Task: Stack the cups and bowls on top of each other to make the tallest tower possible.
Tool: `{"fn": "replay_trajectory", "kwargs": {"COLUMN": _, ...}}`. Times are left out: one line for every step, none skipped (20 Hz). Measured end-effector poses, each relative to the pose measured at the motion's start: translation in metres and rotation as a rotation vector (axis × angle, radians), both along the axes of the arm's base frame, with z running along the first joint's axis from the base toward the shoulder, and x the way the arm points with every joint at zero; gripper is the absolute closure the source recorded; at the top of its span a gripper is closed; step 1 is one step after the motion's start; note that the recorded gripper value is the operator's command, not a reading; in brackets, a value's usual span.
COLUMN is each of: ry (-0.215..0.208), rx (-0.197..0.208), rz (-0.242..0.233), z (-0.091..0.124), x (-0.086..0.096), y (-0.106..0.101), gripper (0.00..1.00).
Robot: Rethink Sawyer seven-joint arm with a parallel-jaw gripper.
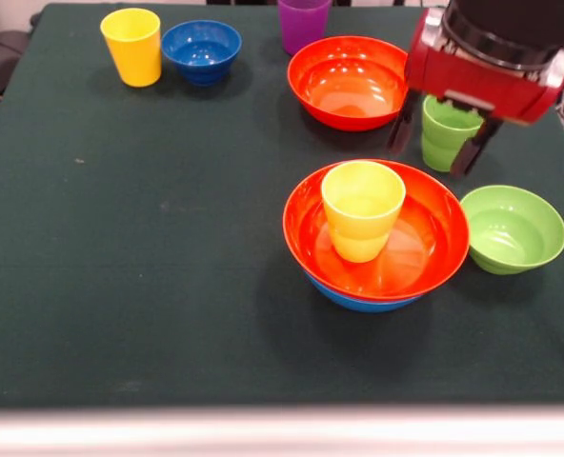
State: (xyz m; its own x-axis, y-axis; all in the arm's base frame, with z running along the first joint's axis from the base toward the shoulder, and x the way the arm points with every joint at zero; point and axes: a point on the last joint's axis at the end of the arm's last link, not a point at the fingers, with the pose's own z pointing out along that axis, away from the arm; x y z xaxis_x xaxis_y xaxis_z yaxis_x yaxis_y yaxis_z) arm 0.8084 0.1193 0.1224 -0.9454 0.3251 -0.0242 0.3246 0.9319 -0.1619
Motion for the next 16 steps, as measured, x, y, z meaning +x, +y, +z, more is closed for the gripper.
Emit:
{"fn": "replay_trajectory", "kwargs": {"ry": 0.007, "rx": 0.004, "rz": -0.002, "z": 0.003, "x": -0.004, "y": 0.003, "gripper": 0.0}}
{"fn": "replay_trajectory", "kwargs": {"ry": 0.011, "rx": 0.008, "rz": -0.004, "z": 0.004, "x": -0.007, "y": 0.006, "gripper": 0.0}}
{"fn": "replay_trajectory", "kwargs": {"ry": 0.014, "rx": 0.011, "rz": -0.005, "z": 0.006, "x": -0.009, "y": 0.008, "gripper": 0.0}}
{"fn": "replay_trajectory", "kwargs": {"ry": 0.026, "rx": 0.02, "rz": -0.009, "z": 0.009, "x": -0.017, "y": 0.015, "gripper": 0.0}}
{"fn": "replay_trajectory", "kwargs": {"ry": 0.03, "rx": 0.023, "rz": -0.01, "z": 0.01, "x": -0.019, "y": 0.017, "gripper": 0.0}}
{"fn": "replay_trajectory", "kwargs": {"ry": 0.035, "rx": 0.026, "rz": -0.012, "z": 0.011, "x": -0.022, "y": 0.02, "gripper": 0.0}}
{"fn": "replay_trajectory", "kwargs": {"ry": 0.039, "rx": 0.028, "rz": -0.014, "z": 0.012, "x": -0.025, "y": 0.021, "gripper": 0.0}}
{"fn": "replay_trajectory", "kwargs": {"ry": 0.045, "rx": 0.032, "rz": -0.016, "z": 0.013, "x": -0.028, "y": 0.024, "gripper": 0.0}}
{"fn": "replay_trajectory", "kwargs": {"ry": 0.06, "rx": 0.04, "rz": -0.025, "z": 0.014, "x": -0.037, "y": 0.03, "gripper": 0.0}}
{"fn": "replay_trajectory", "kwargs": {"ry": 0.066, "rx": 0.045, "rz": -0.029, "z": 0.015, "x": -0.041, "y": 0.033, "gripper": 0.0}}
{"fn": "replay_trajectory", "kwargs": {"ry": 0.071, "rx": 0.047, "rz": -0.033, "z": 0.015, "x": -0.044, "y": 0.035, "gripper": 0.0}}
{"fn": "replay_trajectory", "kwargs": {"ry": 0.084, "rx": 0.051, "rz": -0.042, "z": 0.016, "x": -0.052, "y": 0.04, "gripper": 0.0}}
{"fn": "replay_trajectory", "kwargs": {"ry": 0.091, "rx": 0.054, "rz": -0.049, "z": 0.016, "x": -0.056, "y": 0.043, "gripper": 0.0}}
{"fn": "replay_trajectory", "kwargs": {"ry": 0.103, "rx": 0.059, "rz": -0.06, "z": 0.017, "x": -0.063, "y": 0.047, "gripper": 0.0}}
{"fn": "replay_trajectory", "kwargs": {"ry": 0.111, "rx": 0.062, "rz": -0.069, "z": 0.017, "x": -0.068, "y": 0.049, "gripper": 0.0}}
{"fn": "replay_trajectory", "kwargs": {"ry": 0.117, "rx": 0.063, "rz": -0.075, "z": 0.016, "x": -0.072, "y": 0.051, "gripper": 0.0}}
